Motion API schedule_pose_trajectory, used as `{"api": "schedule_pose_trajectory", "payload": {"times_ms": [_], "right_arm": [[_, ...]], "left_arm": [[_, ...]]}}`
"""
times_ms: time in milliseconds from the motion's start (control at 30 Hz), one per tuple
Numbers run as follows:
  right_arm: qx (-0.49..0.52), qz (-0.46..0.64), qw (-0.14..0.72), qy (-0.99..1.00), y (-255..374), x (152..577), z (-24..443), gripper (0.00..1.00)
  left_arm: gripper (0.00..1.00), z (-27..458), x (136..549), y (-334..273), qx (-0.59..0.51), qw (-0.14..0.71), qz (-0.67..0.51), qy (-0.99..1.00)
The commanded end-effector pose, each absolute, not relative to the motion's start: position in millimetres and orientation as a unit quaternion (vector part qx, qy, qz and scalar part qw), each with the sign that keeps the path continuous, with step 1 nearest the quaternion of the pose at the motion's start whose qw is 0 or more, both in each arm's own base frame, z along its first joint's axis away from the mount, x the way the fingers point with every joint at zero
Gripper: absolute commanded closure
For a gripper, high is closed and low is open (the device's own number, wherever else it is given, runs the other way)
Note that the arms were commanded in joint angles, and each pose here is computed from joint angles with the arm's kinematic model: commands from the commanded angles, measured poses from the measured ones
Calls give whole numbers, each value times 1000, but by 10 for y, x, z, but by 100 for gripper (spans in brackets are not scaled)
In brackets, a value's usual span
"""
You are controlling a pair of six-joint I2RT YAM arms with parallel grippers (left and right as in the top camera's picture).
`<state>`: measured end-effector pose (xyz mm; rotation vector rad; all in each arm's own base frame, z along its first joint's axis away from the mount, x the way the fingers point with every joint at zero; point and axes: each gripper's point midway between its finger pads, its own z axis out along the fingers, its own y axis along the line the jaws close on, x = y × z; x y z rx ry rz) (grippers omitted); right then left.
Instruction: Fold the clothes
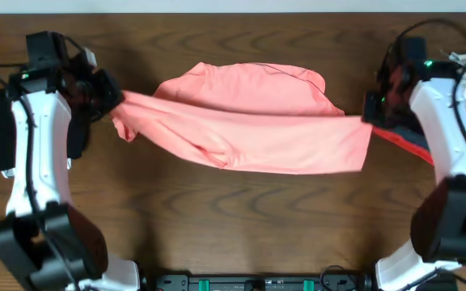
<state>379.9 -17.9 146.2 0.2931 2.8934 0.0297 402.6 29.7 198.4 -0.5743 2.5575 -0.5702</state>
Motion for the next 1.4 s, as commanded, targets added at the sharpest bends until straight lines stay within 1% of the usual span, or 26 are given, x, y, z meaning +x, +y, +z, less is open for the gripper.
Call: {"api": "schedule_pose_trajectory", "payload": {"times_ms": [0,133,333,467,567,700,800,933,1067,1167,1200,1233,1300,1333,1367], "right_arm": [[108,-7,267,958,-294,3870,2626,99],[124,-24,377,917,-428,3628,3602,99],[150,-34,485,861,-581,3016,4552,99],[158,-43,531,832,-606,2654,4904,99],[169,-61,554,813,-646,2431,5070,99],[171,-64,569,801,-632,2244,5164,99],[172,-66,562,806,-636,2224,5125,99],[176,-72,538,822,-681,2393,4996,99],[176,-73,491,850,-748,2796,4725,99],[177,-75,441,877,-819,3212,4392,99],[177,-76,419,888,-853,3421,4216,99],[177,-76,409,892,-871,3520,4131,99],[175,-78,382,904,-940,3876,3842,99],[172,-79,370,910,-994,4177,3619,99],[164,-77,367,913,-1017,4374,3482,99]], "left_arm": [[94,2870,3925,164,-154,343,-234,897],[94,3479,3666,97,-132,426,-231,865],[94,4066,3192,-24,-111,503,-227,827],[94,4318,2915,-95,-103,538,-228,805],[94,4423,2776,-131,-99,553,-228,795],[94,4502,2647,-176,-108,560,-242,785],[94,4527,2610,-202,-105,562,-247,782],[94,4451,2715,-175,-111,549,-248,790],[94,4212,3055,-88,-128,513,-252,811],[94,3944,3450,13,-149,479,-259,825],[94,3836,3604,48,-159,467,-264,829],[94,3746,3741,64,-163,459,-267,832],[94,3570,4049,50,-155,448,-280,835],[94,3407,4359,22,-150,445,-290,834],[94,3324,4515,8,-150,445,-295,832]]}}
